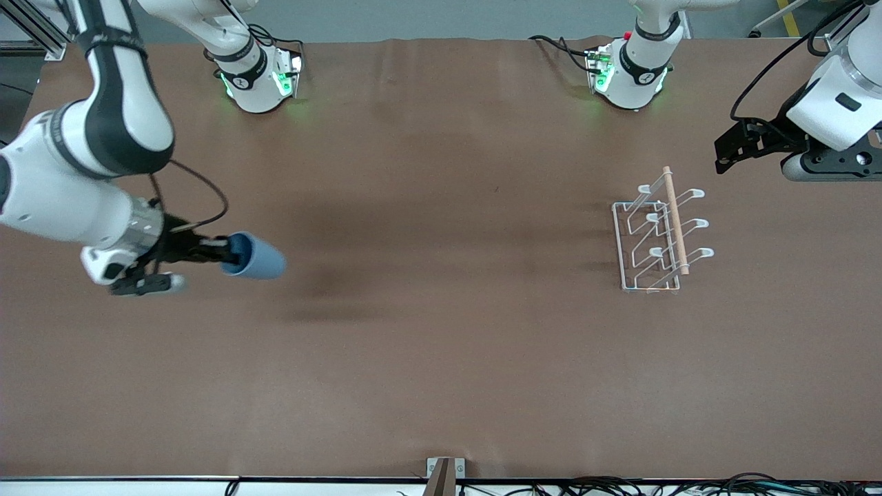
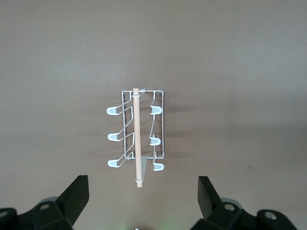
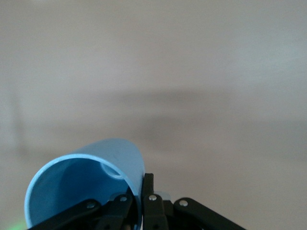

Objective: Hang cup on cup holder
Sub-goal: 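Grasp the blue cup rim with the right gripper and lift it, then hold the cup with the right gripper while the left gripper reaches it, then close the left gripper on the cup's base end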

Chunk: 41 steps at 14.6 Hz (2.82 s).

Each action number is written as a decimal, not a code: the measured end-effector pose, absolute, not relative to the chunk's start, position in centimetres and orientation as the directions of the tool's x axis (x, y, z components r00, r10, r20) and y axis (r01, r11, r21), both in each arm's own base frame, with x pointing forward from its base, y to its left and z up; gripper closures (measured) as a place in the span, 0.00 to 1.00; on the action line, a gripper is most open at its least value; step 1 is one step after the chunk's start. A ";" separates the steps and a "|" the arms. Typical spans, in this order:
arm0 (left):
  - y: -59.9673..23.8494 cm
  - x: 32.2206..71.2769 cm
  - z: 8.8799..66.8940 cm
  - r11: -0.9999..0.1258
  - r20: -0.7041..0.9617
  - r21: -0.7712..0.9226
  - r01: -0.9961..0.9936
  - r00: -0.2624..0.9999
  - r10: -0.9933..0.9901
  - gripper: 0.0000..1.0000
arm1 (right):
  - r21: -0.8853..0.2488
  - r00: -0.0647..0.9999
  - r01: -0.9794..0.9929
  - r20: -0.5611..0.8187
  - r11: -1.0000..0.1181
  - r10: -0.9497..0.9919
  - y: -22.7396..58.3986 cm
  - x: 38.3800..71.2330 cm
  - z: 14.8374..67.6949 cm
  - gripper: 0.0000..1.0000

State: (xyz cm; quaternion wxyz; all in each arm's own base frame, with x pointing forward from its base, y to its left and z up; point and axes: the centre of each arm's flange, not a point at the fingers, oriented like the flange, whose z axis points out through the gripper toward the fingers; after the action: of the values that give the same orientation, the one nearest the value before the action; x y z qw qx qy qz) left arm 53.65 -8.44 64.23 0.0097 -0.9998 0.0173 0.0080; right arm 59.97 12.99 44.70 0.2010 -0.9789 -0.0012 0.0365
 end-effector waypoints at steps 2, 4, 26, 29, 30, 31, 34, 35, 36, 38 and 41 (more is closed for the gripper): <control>-8.4 53.7 64.2 -0.999 -0.016 -0.019 -0.035 0.999 -0.034 0.00 | -0.494 0.996 -0.008 -0.085 -0.869 0.039 18.3 58.5 45.2 0.95; -8.5 53.6 64.2 -0.999 -0.017 -0.019 -0.035 0.999 -0.035 0.00 | -0.608 0.995 -0.038 -0.097 -0.793 0.027 22.8 57.5 45.7 0.95; -42.3 48.6 61.8 -0.694 0.217 0.111 -0.712 0.699 -0.682 0.00 | -0.887 0.979 -0.178 -0.203 -0.427 0.015 30.8 57.1 44.1 0.95; -45.2 49.0 59.4 -0.613 0.259 0.103 -0.783 0.616 -0.744 0.00 | -0.892 0.980 -0.160 -0.196 -0.423 0.044 31.0 56.8 44.1 0.95; -45.7 49.1 58.7 -0.584 0.261 0.098 -0.806 0.587 -0.766 0.00 | -0.893 0.980 -0.157 -0.195 -0.423 0.046 31.0 56.8 44.1 0.95; -46.0 49.3 58.1 -0.556 0.263 0.092 -0.826 0.559 -0.787 0.00 | -0.893 0.980 -0.157 -0.194 -0.422 0.047 31.0 56.8 44.1 0.95; -47.1 49.6 56.7 -0.493 0.283 0.082 -0.866 0.495 -0.822 0.00 | -0.893 0.980 -0.156 -0.194 -0.422 0.048 31.1 56.8 44.1 0.95; -47.4 49.7 56.2 -0.483 0.289 0.081 -0.872 0.484 -0.826 0.00 | -0.893 0.980 -0.156 -0.194 -0.422 0.049 31.1 56.8 44.1 0.95; -47.8 49.9 55.8 -0.477 0.297 0.082 -0.875 0.478 -0.826 0.00 | -0.893 0.980 -0.156 -0.194 -0.422 0.049 31.1 56.8 44.1 0.95; -48.2 50.3 55.1 -0.472 0.315 0.080 -0.878 0.472 -0.823 0.00 | -0.892 0.980 -0.157 -0.195 -0.423 0.047 30.9 56.9 44.0 0.95; -48.7 50.9 54.2 -0.449 0.341 0.068 -0.891 0.444 -0.829 0.00 | -0.892 0.979 -0.158 -0.196 -0.423 0.049 31.0 56.8 43.9 0.95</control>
State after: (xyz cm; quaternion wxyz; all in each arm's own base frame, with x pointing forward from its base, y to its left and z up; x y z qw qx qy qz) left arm 50.90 -48.70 54.21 -0.1193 -0.8412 0.5111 -0.1301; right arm 56.85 30.97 43.90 0.5359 -0.8381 0.0325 0.0963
